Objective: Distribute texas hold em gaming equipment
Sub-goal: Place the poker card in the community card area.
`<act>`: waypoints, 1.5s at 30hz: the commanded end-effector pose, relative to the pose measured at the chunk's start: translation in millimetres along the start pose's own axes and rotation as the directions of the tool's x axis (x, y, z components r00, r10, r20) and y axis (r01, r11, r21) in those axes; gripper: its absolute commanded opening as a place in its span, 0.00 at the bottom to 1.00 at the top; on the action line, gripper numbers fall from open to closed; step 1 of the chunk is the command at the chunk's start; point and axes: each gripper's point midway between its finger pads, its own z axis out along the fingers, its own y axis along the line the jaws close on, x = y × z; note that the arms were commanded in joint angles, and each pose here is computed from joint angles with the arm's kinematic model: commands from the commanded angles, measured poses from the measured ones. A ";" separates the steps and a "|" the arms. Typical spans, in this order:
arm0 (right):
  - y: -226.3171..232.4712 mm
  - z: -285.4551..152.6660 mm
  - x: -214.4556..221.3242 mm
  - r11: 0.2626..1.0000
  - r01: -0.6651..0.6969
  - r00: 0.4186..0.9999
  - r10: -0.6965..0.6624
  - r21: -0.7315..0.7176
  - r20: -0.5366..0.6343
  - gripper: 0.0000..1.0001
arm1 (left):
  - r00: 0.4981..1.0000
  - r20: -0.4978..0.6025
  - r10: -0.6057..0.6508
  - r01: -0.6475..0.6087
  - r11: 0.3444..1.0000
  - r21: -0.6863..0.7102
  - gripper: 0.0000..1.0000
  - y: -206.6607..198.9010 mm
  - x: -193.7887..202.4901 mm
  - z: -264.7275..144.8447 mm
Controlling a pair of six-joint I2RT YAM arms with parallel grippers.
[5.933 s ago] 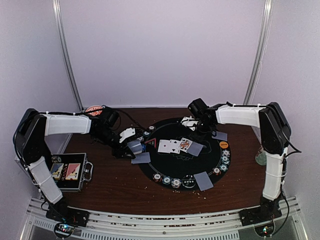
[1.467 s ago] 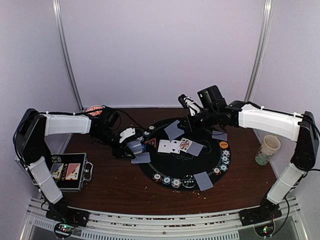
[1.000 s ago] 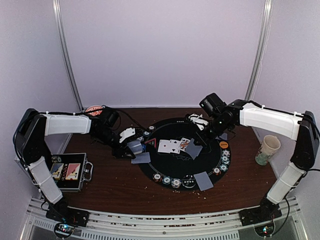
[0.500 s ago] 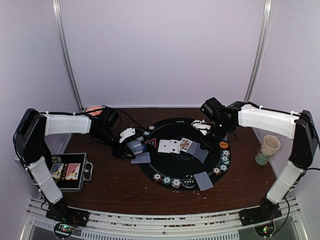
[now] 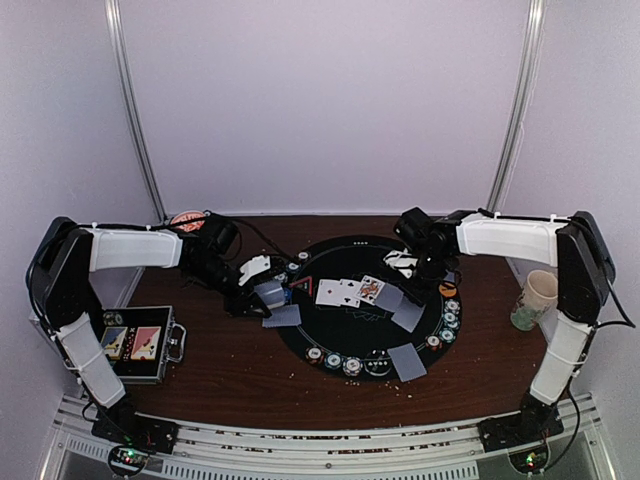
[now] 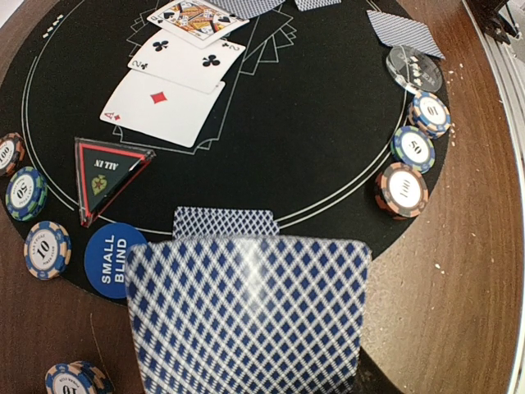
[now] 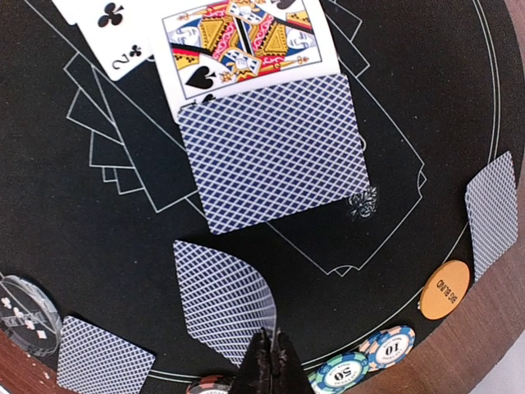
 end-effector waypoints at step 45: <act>-62.8 18.4 -24.9 0.942 0.066 0.996 -0.080 0.329 0.028 0.19 | 0.999 0.033 0.030 -0.030 1.000 -0.002 0.48 1.1 -10.3 -3.2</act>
